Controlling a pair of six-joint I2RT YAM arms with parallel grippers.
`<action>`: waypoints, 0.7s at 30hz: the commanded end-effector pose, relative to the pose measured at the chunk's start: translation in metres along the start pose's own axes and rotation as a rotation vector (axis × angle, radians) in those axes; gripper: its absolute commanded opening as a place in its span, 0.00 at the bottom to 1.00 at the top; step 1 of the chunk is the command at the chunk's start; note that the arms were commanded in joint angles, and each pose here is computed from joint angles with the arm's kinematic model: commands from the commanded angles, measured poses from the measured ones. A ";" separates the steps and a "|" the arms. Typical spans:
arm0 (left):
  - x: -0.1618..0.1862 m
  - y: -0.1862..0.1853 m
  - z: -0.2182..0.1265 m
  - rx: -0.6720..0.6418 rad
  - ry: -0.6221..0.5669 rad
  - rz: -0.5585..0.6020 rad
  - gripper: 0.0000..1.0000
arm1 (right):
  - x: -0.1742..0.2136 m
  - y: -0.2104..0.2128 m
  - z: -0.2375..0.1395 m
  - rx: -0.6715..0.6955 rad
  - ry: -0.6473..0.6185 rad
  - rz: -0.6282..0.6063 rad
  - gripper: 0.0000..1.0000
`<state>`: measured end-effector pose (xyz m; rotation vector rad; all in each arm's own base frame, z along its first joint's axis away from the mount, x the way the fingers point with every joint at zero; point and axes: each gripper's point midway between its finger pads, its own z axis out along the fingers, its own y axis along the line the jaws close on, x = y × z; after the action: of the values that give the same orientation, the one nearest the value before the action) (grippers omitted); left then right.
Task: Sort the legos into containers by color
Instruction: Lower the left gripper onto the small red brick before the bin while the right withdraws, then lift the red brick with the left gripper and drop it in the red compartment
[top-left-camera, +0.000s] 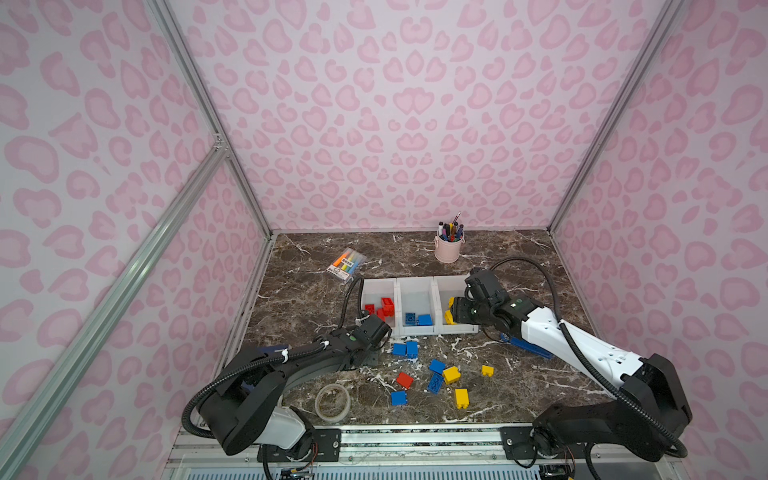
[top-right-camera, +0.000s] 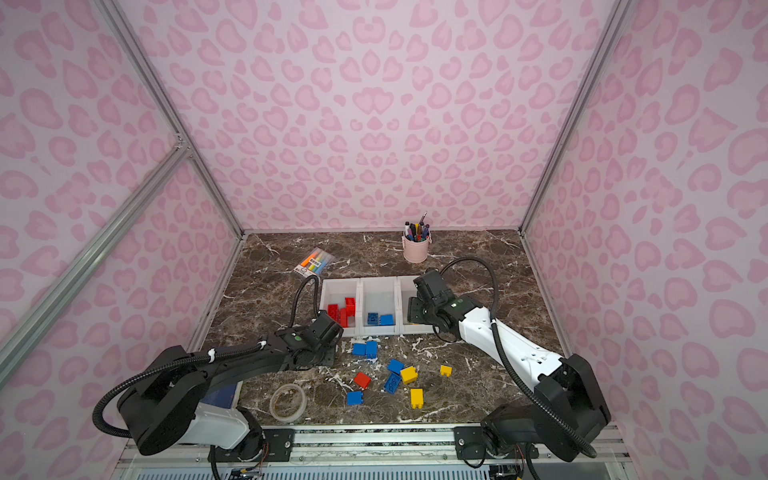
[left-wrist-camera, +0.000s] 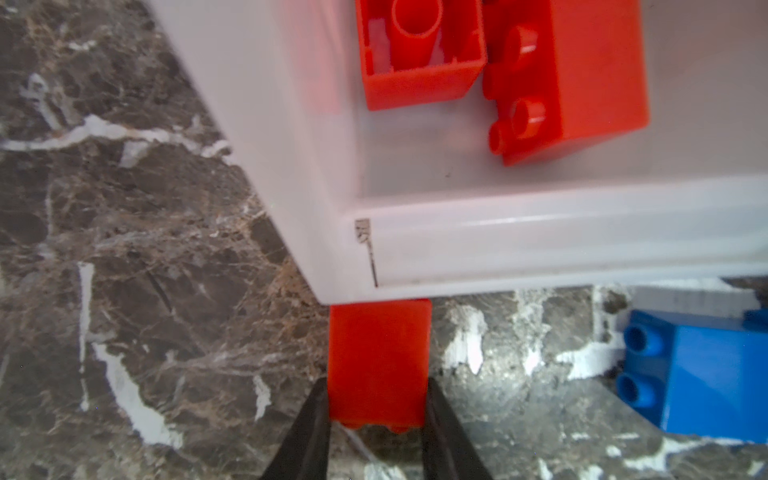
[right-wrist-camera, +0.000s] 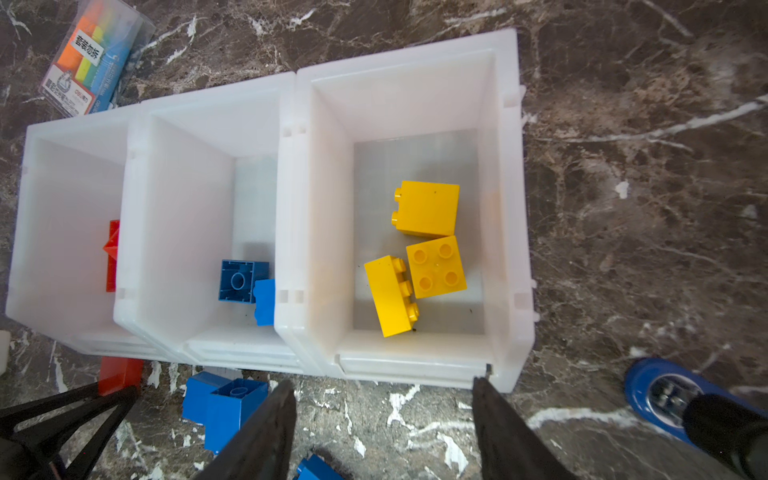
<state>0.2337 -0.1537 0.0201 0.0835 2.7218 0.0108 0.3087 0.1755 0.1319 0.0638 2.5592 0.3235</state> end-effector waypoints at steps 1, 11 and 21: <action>0.004 -0.001 -0.004 0.001 -0.005 -0.014 0.32 | 0.002 -0.004 0.001 0.016 -0.001 0.004 0.68; 0.029 -0.018 -0.029 0.048 -0.002 0.019 0.32 | 0.004 -0.006 0.000 0.020 0.000 0.001 0.68; -0.034 -0.038 -0.081 0.100 -0.176 0.067 0.32 | 0.003 -0.005 -0.001 0.019 -0.002 0.003 0.67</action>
<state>0.2192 -0.1950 0.0932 0.1559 2.5885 -0.1638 0.3059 0.1730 0.1294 0.0644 2.5639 0.3146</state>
